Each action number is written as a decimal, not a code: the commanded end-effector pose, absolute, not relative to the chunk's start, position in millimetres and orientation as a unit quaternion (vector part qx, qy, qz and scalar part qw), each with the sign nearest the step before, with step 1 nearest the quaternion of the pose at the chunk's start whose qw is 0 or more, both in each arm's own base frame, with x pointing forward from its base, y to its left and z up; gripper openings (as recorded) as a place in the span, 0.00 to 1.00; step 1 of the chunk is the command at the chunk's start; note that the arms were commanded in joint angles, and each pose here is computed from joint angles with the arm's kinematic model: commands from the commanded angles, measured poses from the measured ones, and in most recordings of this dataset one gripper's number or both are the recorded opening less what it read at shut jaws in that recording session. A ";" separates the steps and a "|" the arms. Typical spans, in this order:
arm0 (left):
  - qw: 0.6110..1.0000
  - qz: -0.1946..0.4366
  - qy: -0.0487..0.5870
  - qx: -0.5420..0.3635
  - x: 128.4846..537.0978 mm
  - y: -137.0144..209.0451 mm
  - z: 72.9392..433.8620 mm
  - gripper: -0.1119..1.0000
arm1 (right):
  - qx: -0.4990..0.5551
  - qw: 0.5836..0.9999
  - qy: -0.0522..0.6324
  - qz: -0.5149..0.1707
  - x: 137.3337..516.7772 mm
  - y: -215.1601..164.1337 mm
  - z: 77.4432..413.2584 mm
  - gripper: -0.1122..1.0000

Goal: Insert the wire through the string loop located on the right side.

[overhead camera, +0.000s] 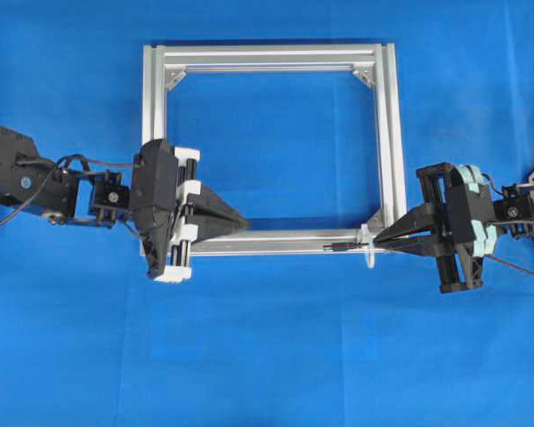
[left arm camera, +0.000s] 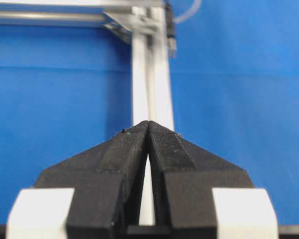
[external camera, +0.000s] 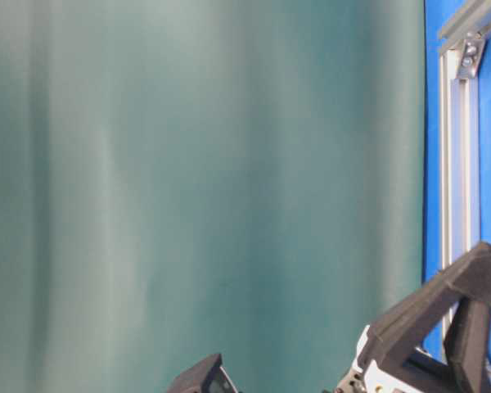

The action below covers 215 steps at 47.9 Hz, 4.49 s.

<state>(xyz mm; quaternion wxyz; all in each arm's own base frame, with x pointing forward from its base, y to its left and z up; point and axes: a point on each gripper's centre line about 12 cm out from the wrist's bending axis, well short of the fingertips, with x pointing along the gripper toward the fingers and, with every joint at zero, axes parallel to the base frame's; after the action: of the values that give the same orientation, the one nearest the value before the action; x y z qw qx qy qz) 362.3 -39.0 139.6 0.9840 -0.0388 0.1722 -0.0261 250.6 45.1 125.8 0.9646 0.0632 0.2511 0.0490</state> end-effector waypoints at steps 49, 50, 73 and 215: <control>0.986 -0.028 0.162 -0.040 502.4 -48.4 176.1 0.10 | 0.066 0.968 0.237 0.049 256.0 45.9 132.6 0.07; 0.986 -0.029 0.160 -0.040 503.7 -48.6 177.3 0.10 | 0.067 0.968 0.238 0.048 256.0 45.5 132.2 0.07; 0.984 -0.033 0.171 -0.039 501.0 -53.1 171.5 0.11 | 0.067 0.968 0.237 0.049 256.0 45.9 132.6 0.07; 0.974 -0.031 0.220 -0.041 499.2 -53.9 130.9 0.17 | 0.064 0.967 0.242 0.053 255.2 47.3 131.3 0.07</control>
<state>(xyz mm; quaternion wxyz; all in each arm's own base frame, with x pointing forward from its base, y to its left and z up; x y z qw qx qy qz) 495.1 -52.6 116.2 0.9699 -0.0415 0.2383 -0.0278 250.6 45.1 125.4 0.9639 0.0636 0.2541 0.0485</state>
